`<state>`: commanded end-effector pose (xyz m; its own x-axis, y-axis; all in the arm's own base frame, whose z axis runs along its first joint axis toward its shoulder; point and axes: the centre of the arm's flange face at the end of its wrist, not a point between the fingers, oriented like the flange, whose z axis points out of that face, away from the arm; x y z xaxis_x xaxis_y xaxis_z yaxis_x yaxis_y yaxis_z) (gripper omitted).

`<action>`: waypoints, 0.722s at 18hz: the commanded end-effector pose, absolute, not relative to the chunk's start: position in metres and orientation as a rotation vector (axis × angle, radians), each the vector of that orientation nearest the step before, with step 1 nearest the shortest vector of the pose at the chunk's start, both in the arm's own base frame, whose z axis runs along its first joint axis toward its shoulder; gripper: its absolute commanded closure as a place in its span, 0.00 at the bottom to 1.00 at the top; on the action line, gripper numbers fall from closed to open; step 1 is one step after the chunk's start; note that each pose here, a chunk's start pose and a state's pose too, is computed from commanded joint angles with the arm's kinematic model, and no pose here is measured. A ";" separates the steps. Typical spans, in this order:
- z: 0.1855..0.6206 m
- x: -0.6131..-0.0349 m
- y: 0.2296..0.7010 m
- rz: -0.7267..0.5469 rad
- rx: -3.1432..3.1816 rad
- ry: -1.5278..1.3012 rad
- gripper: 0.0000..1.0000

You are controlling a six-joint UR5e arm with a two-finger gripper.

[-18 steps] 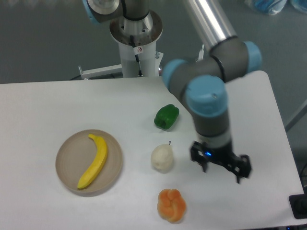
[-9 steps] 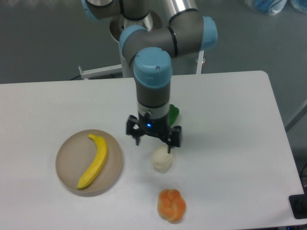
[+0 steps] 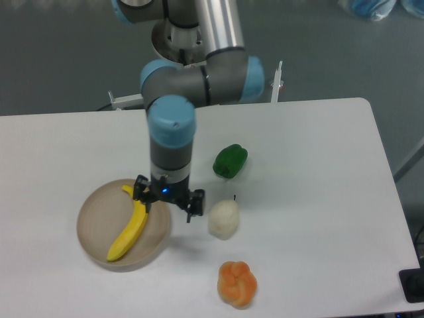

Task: Pick up the banana from the plate
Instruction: 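Move the open gripper over the yellow banana on the beige plate, then lower the gripper onto the banana's middle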

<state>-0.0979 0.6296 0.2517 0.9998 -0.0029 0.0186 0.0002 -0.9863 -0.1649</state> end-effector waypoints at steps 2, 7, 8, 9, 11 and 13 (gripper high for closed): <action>0.240 -0.069 0.627 0.025 -3.001 0.033 0.00; 0.213 -0.039 0.632 0.033 -3.039 0.080 0.00; 0.210 -0.038 0.632 0.032 -3.041 0.080 0.00; 0.208 -0.037 0.632 0.032 -3.041 0.082 0.00; 0.207 -0.034 0.633 0.034 -3.035 0.092 0.00; 0.204 -0.034 0.634 0.033 -3.038 0.094 0.00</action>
<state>-0.0343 0.6342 0.2044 0.9979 -0.0605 -0.0249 -0.0627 -0.9929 -0.1015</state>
